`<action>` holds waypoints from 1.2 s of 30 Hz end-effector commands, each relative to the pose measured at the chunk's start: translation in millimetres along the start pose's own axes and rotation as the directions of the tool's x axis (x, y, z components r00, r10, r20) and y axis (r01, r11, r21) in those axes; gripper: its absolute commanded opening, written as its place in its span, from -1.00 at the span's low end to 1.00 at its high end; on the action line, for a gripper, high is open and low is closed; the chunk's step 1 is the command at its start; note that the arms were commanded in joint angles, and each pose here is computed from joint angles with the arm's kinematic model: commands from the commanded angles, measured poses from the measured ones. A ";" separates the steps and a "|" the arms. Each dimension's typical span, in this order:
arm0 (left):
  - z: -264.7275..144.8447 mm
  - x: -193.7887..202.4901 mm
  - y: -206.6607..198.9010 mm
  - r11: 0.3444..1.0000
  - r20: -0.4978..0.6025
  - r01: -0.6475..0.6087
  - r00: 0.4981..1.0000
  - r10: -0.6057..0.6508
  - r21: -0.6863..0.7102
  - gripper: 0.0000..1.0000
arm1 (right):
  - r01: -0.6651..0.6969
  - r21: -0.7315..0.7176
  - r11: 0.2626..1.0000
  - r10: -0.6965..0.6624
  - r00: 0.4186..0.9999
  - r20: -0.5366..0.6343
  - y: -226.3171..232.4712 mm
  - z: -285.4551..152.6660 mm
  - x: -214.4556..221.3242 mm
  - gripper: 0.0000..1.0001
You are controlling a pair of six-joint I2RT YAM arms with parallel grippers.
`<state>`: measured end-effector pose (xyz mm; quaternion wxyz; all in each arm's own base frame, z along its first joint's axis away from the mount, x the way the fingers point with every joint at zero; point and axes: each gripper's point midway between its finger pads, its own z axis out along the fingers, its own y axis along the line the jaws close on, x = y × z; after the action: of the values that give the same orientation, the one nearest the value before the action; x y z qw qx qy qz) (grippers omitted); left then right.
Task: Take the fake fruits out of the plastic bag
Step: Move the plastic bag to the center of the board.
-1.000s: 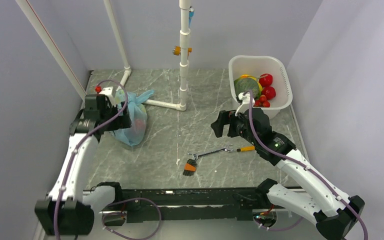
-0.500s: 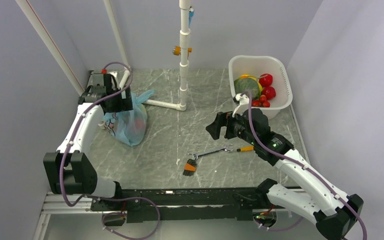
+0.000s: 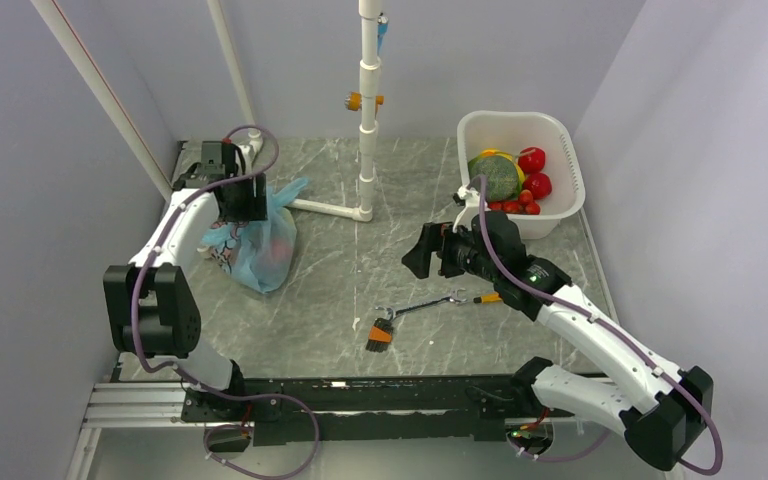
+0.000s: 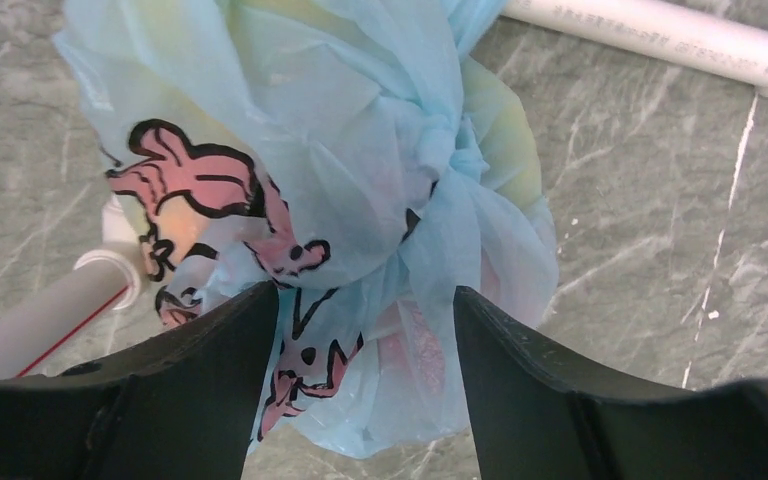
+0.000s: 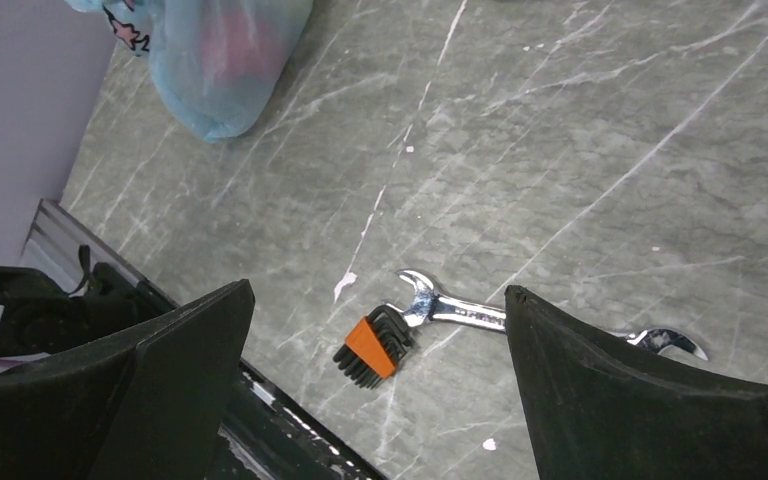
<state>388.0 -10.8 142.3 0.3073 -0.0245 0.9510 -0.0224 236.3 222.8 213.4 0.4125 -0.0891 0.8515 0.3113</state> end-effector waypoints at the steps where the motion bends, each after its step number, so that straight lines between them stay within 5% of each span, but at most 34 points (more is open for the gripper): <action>1: 1.0 -2.8 -19.8 0.997 0.024 -0.049 0.999 0.048 0.056 0.36 | -0.046 -0.069 0.997 0.047 0.999 0.024 23.4 -1.6 -20.6 0.99; 11: -8.7 26.8 -51.7 0.990 -0.021 -0.082 0.996 0.085 0.112 -0.53 | -0.110 -0.059 0.992 0.105 0.991 -0.081 21.2 -9.5 8.6 0.99; 17: -33.7 84.1 -93.9 0.947 -0.095 0.046 0.995 -0.017 0.318 -0.67 | -0.127 -0.111 0.986 0.111 0.984 -0.140 35.1 -6.6 33.1 0.99; 23: -79.4 141.9 -124.6 0.856 -0.107 0.140 0.989 -0.099 0.498 -0.64 | -0.116 -0.199 0.973 0.080 0.980 -0.180 62.4 4.5 61.1 0.99; 33: -136.8 168.9 -133.2 0.790 -0.073 0.168 0.985 -0.155 0.590 -0.43 | 0.027 -0.270 0.962 -0.084 0.976 -0.202 107.9 32.4 72.8 0.99; 36: -146.3 171.8 -129.8 0.789 -0.057 0.174 0.983 -0.173 0.589 -0.09 | 0.057 -0.296 0.954 -0.117 0.975 -0.187 122.7 42.8 67.8 0.99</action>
<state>182.9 -143.4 162.1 0.3093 0.0043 0.8943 -0.3233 151.9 320.6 156.2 0.2581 -0.1946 0.8702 0.3718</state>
